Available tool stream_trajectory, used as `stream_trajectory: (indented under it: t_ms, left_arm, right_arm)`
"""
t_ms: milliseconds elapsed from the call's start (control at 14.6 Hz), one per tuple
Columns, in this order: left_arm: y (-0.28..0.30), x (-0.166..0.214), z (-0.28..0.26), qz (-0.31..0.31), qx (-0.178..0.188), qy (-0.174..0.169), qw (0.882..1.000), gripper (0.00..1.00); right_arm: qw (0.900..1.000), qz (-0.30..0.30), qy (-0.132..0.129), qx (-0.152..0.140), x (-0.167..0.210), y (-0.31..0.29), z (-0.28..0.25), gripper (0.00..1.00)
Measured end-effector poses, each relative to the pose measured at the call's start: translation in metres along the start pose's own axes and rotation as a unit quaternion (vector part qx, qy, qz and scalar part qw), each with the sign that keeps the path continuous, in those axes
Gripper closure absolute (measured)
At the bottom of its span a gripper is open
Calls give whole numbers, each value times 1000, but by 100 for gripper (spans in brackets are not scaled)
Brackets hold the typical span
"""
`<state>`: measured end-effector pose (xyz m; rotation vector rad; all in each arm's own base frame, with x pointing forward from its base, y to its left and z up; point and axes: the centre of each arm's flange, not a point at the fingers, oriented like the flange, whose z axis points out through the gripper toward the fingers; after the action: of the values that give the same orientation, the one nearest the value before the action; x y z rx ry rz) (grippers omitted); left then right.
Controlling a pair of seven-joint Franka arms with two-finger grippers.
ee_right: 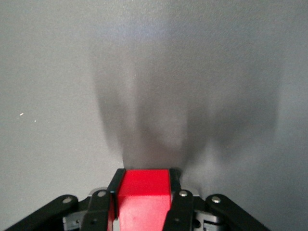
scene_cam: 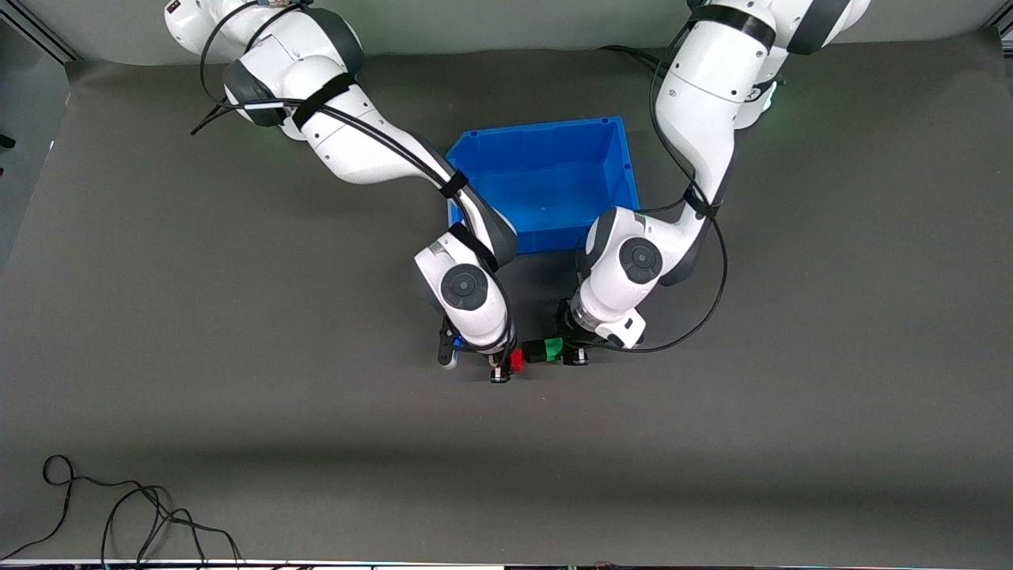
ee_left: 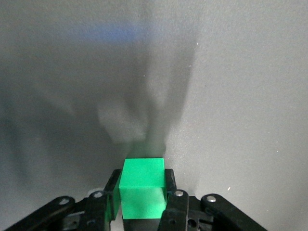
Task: Attach green and red cubes to black cube
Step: 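Press the red and green cubes against the black cube's sides, then open both grippers and lift away from the joined cubes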
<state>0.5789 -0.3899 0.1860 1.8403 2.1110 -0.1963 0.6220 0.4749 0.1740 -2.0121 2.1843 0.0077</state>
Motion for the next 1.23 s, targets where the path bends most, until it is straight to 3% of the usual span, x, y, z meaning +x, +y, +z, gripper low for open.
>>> stream_trajectory:
  t_ms: [1234]
  left_arm:
    - [12, -1, 2, -13, -17, 0, 1000, 63]
  right_arm:
    - [1000, 0, 2, 0, 2, 1, 5, 60]
